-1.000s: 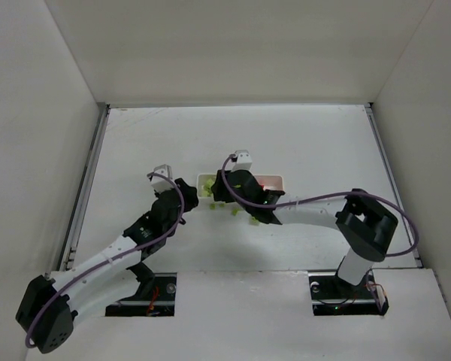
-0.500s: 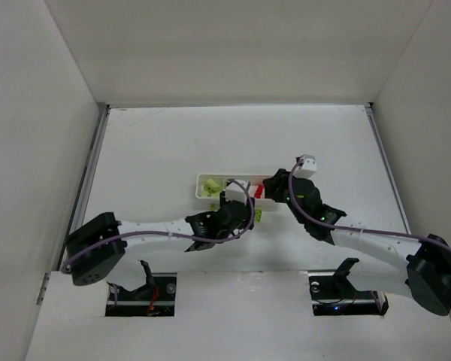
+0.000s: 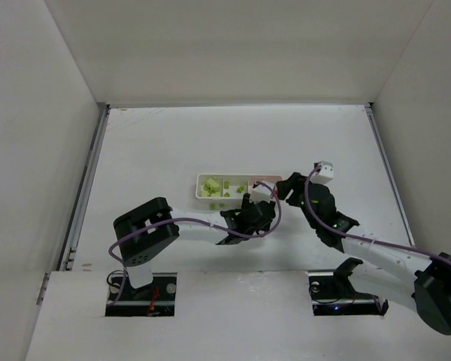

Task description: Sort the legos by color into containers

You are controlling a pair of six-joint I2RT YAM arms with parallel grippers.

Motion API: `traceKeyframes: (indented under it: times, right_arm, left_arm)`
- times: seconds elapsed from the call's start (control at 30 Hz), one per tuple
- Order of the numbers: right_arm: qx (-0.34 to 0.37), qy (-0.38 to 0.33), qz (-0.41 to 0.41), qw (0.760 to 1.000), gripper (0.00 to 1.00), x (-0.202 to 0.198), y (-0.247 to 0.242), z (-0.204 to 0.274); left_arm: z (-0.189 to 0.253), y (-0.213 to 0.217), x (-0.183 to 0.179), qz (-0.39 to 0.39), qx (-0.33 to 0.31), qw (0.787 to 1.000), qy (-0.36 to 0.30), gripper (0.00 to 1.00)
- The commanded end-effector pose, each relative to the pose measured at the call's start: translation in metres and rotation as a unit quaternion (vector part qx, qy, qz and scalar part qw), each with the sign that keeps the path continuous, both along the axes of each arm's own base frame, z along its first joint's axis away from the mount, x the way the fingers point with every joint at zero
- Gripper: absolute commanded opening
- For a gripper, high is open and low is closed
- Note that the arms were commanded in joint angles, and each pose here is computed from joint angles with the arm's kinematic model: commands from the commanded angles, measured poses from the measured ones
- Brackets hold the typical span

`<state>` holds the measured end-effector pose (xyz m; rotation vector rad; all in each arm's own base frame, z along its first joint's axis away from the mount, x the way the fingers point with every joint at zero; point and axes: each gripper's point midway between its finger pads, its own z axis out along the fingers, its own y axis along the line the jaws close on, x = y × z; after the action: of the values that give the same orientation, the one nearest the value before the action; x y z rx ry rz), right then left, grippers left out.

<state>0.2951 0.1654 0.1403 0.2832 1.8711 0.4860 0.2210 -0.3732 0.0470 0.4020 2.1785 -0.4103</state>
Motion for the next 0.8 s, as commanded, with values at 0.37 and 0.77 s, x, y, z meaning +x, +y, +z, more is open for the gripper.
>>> traceKeyframes:
  times: [0.37,0.77]
  right_arm:
    - [0.025,-0.002,0.003,1.000,0.68,0.006,-0.001,0.000]
    - [0.024,0.001,0.005,1.000,0.68,0.005,0.001,-0.003]
  left_arm:
    - [0.018,-0.001,0.009,0.026,0.001,0.999,-0.035,0.42]
    - [0.045,0.003,0.002,0.025,-0.055,0.996,-0.068,0.52]
